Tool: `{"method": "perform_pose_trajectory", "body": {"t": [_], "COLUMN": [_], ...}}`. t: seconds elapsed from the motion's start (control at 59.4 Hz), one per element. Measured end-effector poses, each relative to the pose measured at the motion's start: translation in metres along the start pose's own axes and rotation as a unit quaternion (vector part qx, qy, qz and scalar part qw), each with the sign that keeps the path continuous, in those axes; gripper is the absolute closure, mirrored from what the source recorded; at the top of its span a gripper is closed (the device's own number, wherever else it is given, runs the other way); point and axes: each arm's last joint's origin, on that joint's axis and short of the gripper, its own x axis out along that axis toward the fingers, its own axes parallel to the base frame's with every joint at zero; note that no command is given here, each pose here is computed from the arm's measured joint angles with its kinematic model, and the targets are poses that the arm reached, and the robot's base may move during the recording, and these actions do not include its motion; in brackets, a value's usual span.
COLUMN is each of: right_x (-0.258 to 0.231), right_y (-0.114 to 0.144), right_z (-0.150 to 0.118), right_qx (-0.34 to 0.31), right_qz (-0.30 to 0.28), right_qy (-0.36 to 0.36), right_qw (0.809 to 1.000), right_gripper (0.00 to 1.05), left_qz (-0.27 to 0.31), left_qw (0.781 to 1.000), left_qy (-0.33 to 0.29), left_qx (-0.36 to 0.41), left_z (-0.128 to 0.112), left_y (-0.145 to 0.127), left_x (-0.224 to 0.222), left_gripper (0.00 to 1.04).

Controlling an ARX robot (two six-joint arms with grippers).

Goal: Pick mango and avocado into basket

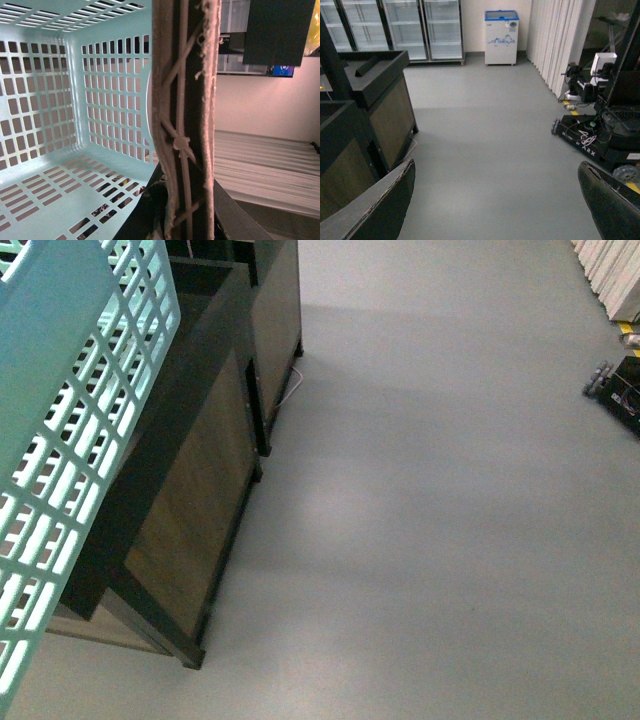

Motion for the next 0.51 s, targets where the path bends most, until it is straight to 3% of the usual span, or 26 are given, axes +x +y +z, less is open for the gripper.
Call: {"method": "perform_pose_trajectory", "body": {"t": [0.505], "right_x": [-0.0001], "right_y": [0.0000], "right_z": [0.0000], "right_qx": [0.000], "right_qz": [0.000], "right_qy": [0.000], "right_qw": [1.000], "right_gripper": [0.09], "left_qz": [0.000], "left_qw": [1.000], "left_qy": [-0.001], "left_qx": [0.001], "left_z": [0.0001], "left_y": [-0.0002], "left_x": [-0.0001], "left_gripper": [0.97]}}
